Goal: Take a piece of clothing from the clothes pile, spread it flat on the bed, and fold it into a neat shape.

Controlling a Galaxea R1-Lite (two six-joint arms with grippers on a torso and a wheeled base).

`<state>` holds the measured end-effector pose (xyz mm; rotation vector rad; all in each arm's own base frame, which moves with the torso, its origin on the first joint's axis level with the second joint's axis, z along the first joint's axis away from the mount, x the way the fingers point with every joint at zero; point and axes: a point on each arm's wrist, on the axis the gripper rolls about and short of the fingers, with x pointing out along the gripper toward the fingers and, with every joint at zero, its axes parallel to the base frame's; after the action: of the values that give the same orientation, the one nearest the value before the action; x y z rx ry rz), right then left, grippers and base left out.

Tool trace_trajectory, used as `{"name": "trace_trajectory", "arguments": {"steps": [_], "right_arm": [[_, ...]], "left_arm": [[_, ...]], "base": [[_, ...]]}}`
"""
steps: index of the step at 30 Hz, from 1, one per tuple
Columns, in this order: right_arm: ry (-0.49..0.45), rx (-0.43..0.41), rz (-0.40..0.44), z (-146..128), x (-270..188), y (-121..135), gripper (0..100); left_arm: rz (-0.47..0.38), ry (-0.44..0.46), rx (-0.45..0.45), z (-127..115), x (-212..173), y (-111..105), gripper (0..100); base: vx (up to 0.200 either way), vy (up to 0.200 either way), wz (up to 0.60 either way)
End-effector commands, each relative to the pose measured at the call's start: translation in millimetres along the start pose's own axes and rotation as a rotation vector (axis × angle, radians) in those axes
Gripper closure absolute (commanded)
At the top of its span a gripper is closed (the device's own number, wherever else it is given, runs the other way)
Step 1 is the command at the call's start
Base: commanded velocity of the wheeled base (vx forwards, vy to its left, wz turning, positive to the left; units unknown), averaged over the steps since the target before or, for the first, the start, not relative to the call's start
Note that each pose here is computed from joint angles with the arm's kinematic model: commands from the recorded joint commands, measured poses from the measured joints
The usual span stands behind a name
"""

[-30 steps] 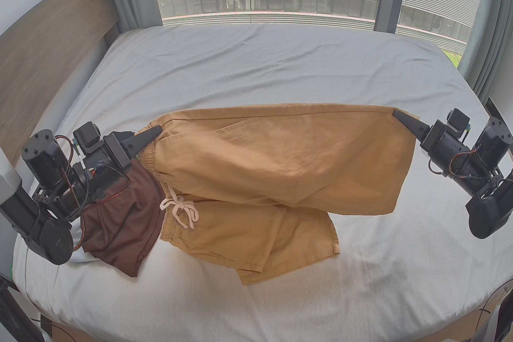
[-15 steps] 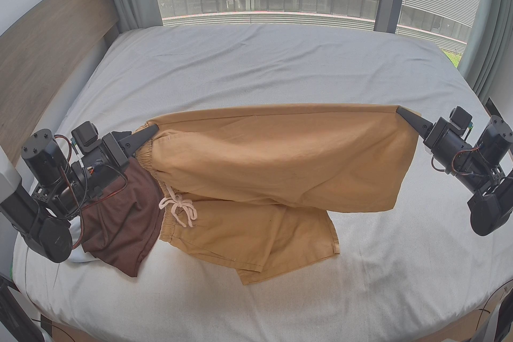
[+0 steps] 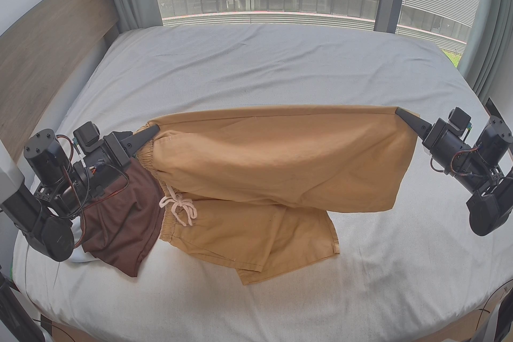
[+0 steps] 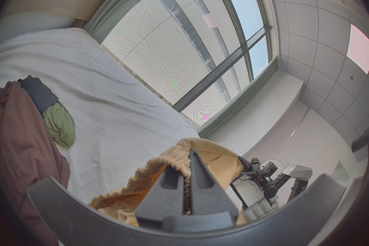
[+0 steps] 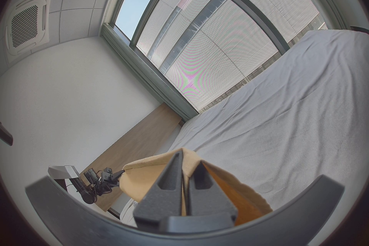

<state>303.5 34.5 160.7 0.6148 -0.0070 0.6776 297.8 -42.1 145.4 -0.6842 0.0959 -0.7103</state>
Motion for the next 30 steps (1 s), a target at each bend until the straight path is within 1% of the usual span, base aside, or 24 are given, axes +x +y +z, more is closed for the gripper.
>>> {"name": "trace_trajectory", "arguments": {"steps": [1, 5, 10, 12, 14, 18, 23, 30], "right_arm": [[0.003, 0.000, 0.003, -2, 3, -1, 100], [0.007, 0.005, -0.010, -3, 4, -7, 100], [0.008, 0.005, -0.012, -3, 2, -6, 100], [0.007, 0.003, -0.010, -3, 2, -5, 100], [0.001, -0.002, -0.006, -1, 3, -5, 100], [-0.019, -0.017, 0.012, 4, 12, -6, 100], [-0.019, -0.019, 0.020, 1, 26, -18, 100], [-0.034, -0.033, 0.034, -1, 49, -37, 100]], "left_arm": [[-0.003, 0.003, 0.003, -1, 2, 0, 100], [0.000, -0.005, 0.004, 1, 1, 1, 100], [-0.002, -0.003, -0.001, 0, 2, 1, 100], [-0.017, -0.003, 0.001, 1, 6, -1, 100], [-0.014, 0.008, 0.000, -6, 11, -1, 100], [0.012, -0.020, 0.004, -5, 14, 1, 100], [0.043, -0.047, 0.011, -2, 20, 15, 100], [0.074, -0.110, 0.020, 4, 29, 20, 100]], "base": [[0.000, 0.000, 0.00], [0.000, 0.000, 0.00], [0.000, 0.000, 0.00], [0.000, 0.000, 0.00], [0.000, 0.000, 0.00], [0.000, 0.000, 0.00], [0.000, 0.000, 0.00], [0.000, 0.000, 0.00]]}}
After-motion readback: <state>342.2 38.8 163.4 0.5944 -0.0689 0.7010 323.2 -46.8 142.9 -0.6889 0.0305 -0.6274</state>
